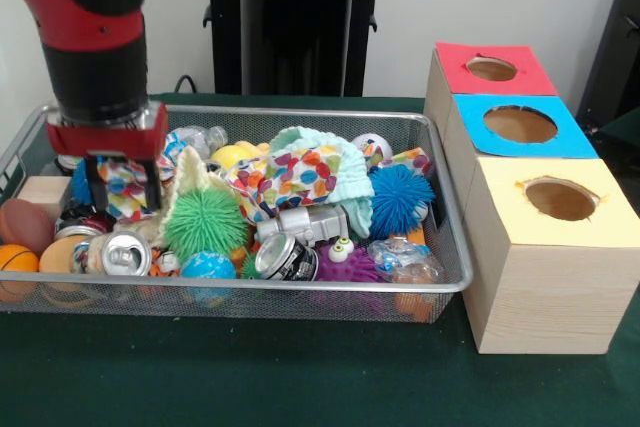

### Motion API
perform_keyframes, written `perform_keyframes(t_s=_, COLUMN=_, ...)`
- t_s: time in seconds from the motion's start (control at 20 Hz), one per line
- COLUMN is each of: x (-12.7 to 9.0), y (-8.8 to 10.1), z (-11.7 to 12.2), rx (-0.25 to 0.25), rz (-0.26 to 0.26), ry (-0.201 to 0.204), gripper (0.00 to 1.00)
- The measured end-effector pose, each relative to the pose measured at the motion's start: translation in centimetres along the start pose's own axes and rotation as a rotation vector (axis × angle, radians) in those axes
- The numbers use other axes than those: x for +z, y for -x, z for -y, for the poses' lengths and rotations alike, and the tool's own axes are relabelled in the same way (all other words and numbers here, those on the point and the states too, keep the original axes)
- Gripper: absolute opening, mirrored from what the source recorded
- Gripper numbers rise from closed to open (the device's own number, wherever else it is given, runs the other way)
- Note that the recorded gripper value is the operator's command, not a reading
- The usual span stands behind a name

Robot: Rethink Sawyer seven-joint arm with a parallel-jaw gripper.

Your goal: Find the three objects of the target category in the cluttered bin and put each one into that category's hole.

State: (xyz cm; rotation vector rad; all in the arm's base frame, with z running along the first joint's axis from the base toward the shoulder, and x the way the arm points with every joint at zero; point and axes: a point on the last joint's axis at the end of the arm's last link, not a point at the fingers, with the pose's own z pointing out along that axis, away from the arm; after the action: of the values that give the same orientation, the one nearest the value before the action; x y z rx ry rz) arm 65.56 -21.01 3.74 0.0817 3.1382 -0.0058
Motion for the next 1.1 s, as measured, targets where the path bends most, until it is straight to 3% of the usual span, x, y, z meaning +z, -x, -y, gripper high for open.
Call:
perform_keyframes(t_s=0.15, x=-1.4, y=0.4, z=0.4, rx=0.001, rz=0.011, ry=-0.014, gripper=1.0)
perform_keyframes(t_s=0.25, x=-1.2, y=0.9, z=0.9, rx=0.003, rz=0.045, ry=-0.023, gripper=1.0)
perform_keyframes(t_s=0.4, x=0.6, y=1.1, z=1.5, rx=0.008, rz=0.104, ry=-0.026, gripper=1.0)
perform_keyframes(t_s=0.6, x=2.5, y=0.9, z=1.6, rx=0.017, rz=0.141, ry=-0.018, gripper=1.0)
perform_keyframes(t_s=0.8, x=3.0, y=0.7, z=1.4, rx=0.02, rz=0.133, ry=-0.009, gripper=1.0)
perform_keyframes(t_s=1.1, x=1.3, y=1.0, z=0.9, rx=0.018, rz=0.097, ry=-0.008, gripper=1.0)
